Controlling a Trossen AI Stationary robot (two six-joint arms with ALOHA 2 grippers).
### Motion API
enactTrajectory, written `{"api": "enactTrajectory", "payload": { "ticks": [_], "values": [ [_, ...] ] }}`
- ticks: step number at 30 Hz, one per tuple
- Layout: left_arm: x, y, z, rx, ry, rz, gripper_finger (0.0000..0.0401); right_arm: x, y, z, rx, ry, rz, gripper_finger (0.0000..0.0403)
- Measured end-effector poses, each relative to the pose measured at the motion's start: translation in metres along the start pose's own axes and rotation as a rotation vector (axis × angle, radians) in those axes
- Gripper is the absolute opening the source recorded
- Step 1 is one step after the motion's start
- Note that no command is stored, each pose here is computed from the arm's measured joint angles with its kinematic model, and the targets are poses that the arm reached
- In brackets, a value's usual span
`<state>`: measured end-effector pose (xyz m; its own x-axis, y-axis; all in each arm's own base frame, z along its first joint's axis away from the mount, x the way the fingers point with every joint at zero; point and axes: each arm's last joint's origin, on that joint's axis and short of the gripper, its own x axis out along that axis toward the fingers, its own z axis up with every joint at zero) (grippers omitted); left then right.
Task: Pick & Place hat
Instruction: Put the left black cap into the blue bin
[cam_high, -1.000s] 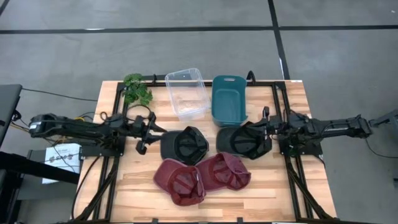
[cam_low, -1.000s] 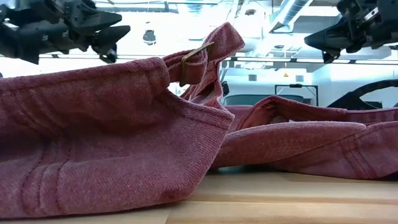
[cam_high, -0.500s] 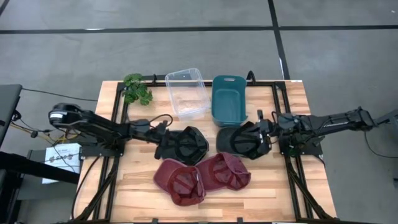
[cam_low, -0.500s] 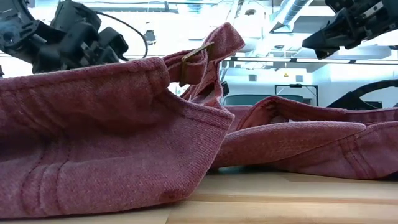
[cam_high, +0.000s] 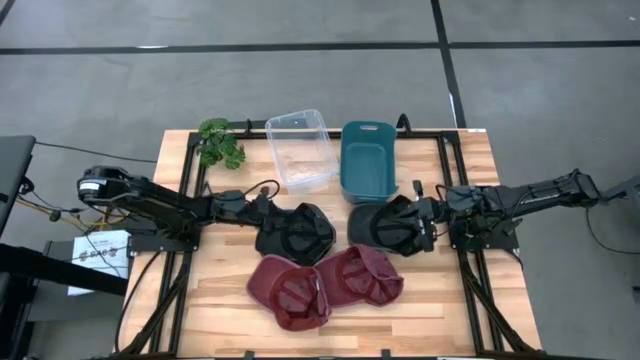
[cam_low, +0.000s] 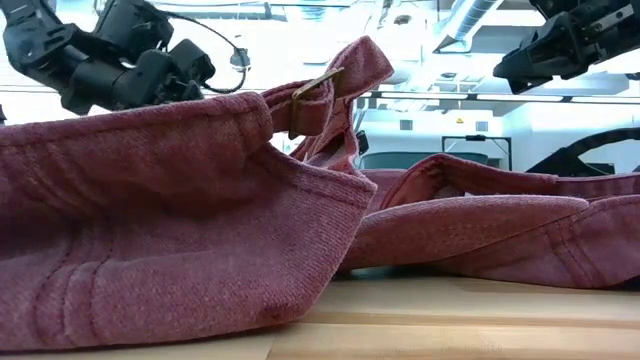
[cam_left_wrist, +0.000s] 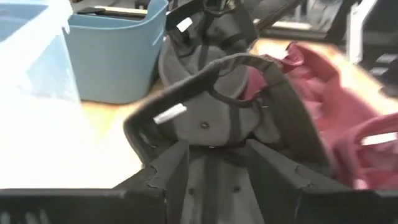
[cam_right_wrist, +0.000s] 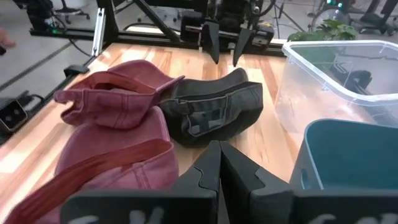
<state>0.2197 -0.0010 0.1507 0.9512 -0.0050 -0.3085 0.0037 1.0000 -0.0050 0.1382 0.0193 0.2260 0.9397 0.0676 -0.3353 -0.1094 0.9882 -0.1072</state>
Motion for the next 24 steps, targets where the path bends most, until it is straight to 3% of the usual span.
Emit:
{"api": "enactTrajectory", "payload": {
  "ticks": [10, 24],
  "values": [
    [0.018, 0.0, 0.048, 0.242, -0.021, 0.019, 0.0192, 0.0, 0.0, -0.002, -0.005, 0.017, 0.001, 0.0],
    [0.069, 0.002, 0.053, 0.329, 0.08, 0.009, 0.0181, 0.0, 0.0, -0.002, -0.029, 0.024, 0.002, 0.0]
  ]
}}
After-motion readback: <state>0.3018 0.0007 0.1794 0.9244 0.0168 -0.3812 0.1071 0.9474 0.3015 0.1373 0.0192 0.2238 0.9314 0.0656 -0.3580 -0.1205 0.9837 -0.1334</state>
